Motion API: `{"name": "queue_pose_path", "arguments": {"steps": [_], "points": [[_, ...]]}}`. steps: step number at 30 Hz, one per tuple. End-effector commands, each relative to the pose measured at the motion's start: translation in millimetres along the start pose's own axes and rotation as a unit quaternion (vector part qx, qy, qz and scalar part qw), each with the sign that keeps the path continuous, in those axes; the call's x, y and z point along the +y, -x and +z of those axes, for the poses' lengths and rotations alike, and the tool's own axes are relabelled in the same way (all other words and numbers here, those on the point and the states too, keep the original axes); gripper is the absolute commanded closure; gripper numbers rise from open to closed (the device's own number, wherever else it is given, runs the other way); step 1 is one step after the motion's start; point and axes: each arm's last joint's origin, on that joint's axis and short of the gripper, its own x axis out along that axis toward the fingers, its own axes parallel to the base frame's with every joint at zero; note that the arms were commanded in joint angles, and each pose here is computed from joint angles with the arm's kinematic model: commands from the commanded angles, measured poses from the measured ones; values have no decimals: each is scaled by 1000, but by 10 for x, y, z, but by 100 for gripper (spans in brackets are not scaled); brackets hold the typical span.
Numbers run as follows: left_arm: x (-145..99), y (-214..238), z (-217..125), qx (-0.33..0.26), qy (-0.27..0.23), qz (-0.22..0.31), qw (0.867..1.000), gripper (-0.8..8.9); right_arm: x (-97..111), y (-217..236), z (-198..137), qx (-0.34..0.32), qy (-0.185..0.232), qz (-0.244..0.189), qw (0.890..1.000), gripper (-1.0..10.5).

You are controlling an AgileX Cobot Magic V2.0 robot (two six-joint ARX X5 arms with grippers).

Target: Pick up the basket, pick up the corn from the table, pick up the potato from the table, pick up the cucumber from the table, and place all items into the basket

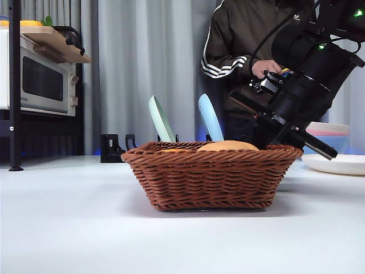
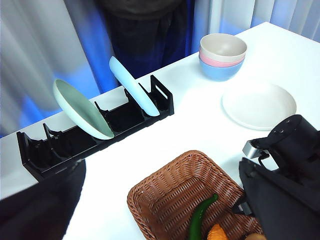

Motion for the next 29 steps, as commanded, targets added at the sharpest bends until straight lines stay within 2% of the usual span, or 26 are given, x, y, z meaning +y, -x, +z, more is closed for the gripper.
{"name": "queue_pose_path", "arguments": {"steps": [1, 3, 4, 7, 9, 10, 11, 14, 15, 16, 17, 20, 23, 29], "points": [[-2, -19, -34, 11, -7, 3, 1000, 279, 2, -13, 10, -1, -13, 1, 1000, 715], [33, -26, -66, 29, -12, 9, 999, 279, -18, 74, 48, -20, -15, -8, 1000, 400], [52, -29, -84, 38, -16, 13, 999, 279, -22, 141, 69, -30, -12, -12, 999, 347], [106, -35, -136, 66, -29, 22, 997, 281, 54, 477, 109, -72, 19, -2, 997, 352], [178, -45, -167, 83, -30, 42, 995, 284, 155, 780, 97, -109, 59, 11, 992, 354], [223, -53, -178, 89, -30, 55, 994, 290, 212, 942, 75, -129, 85, 18, 988, 374], [264, -61, -186, 93, -31, 62, 993, 350, 260, 1092, 47, -147, 110, 23, 983, 431], [378, -74, -216, 110, -40, 77, 990, 753, 384, 1554, -95, -200, 182, 34, 962, 736], [419, -78, -230, 117, -38, 84, 989, 832, 408, 1671, -144, -214, 198, 36, 956, 854], [452, -81, -249, 122, -36, 89, 988, 822, 426, 1765, -188, -225, 212, 37, 950, 946], [472, -75, -265, 123, -34, 92, 987, 822, 433, 1815, -215, -229, 219, 37, 948, 967], [509, -72, -360, 117, -29, 99, 988, 822, 439, 1938, -298, -237, 237, 29, 942, 963], [519, -46, -554, 96, -23, 103, 990, 822, 422, 2003, -365, -238, 257, -2, 937, 963], [499, 55, -1171, 46, -13, 107, 993, 822, 432, 1988, -471, -228, 284, -12, 931, 963]]}}
